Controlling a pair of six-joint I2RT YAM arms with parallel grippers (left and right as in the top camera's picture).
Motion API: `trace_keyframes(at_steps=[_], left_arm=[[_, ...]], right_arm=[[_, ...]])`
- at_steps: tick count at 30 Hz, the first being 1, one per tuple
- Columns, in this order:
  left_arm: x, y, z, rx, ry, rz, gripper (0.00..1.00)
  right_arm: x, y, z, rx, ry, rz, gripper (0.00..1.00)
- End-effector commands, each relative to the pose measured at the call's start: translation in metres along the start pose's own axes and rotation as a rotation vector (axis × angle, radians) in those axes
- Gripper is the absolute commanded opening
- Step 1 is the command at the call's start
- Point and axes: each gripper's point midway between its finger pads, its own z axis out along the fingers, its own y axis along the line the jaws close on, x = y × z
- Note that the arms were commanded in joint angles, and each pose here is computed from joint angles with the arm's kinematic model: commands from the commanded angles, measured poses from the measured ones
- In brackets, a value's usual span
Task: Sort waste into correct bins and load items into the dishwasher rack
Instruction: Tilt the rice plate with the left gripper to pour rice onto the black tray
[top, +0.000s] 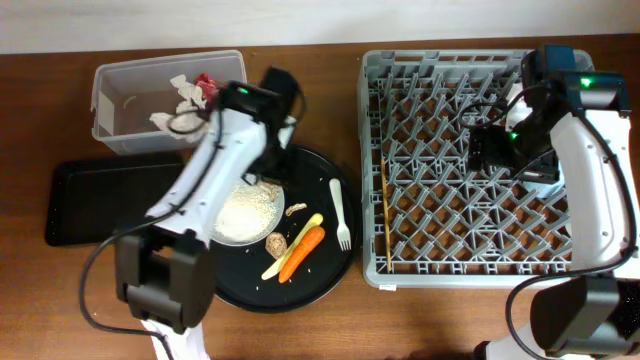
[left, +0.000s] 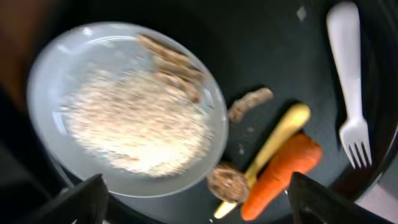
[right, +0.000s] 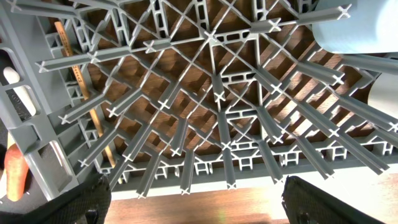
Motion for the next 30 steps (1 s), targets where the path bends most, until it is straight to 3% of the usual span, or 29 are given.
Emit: trace_keyframes(at_steps=[1, 6, 13, 15, 18, 21, 24, 30], left_arm=[[0.034, -0.036, 0.040, -0.010, 0.064, 0.070, 0.72], [0.059, -0.023, 0.091, -0.126, 0.087, 0.028, 0.50], [0.032, -0.021, 0.102, -0.145, -0.043, 0.015, 0.48], [0.025, -0.024, 0.102, -0.137, -0.075, 0.012, 0.44], [0.019, -0.025, 0.105, -0.133, -0.094, 0.010, 0.32], [0.021, -0.025, 0.112, -0.139, -0.076, 0.012, 0.08], [0.021, -0.017, 0.111, -0.183, -0.080, 0.012, 0.01], [0.018, -0.016, 0.080, -0.186, -0.078, 0.013, 0.00]], right_arm=[[0.000, 0.000, -0.010, -0.006, -0.029, -0.007, 0.92], [0.000, 0.000, -0.010, -0.005, -0.027, -0.007, 0.92], [0.000, 0.000, -0.010, -0.006, -0.027, -0.007, 0.92], [0.000, 0.000, -0.010, -0.006, -0.027, -0.007, 0.92], [0.001, 0.000, -0.010, -0.006, -0.025, -0.007, 0.92], [0.001, 0.000, -0.010, -0.005, -0.023, -0.007, 0.92], [0.001, 0.000, -0.010, -0.005, -0.023, -0.007, 0.92], [0.001, 0.000, -0.010, -0.004, -0.023, -0.007, 0.92]])
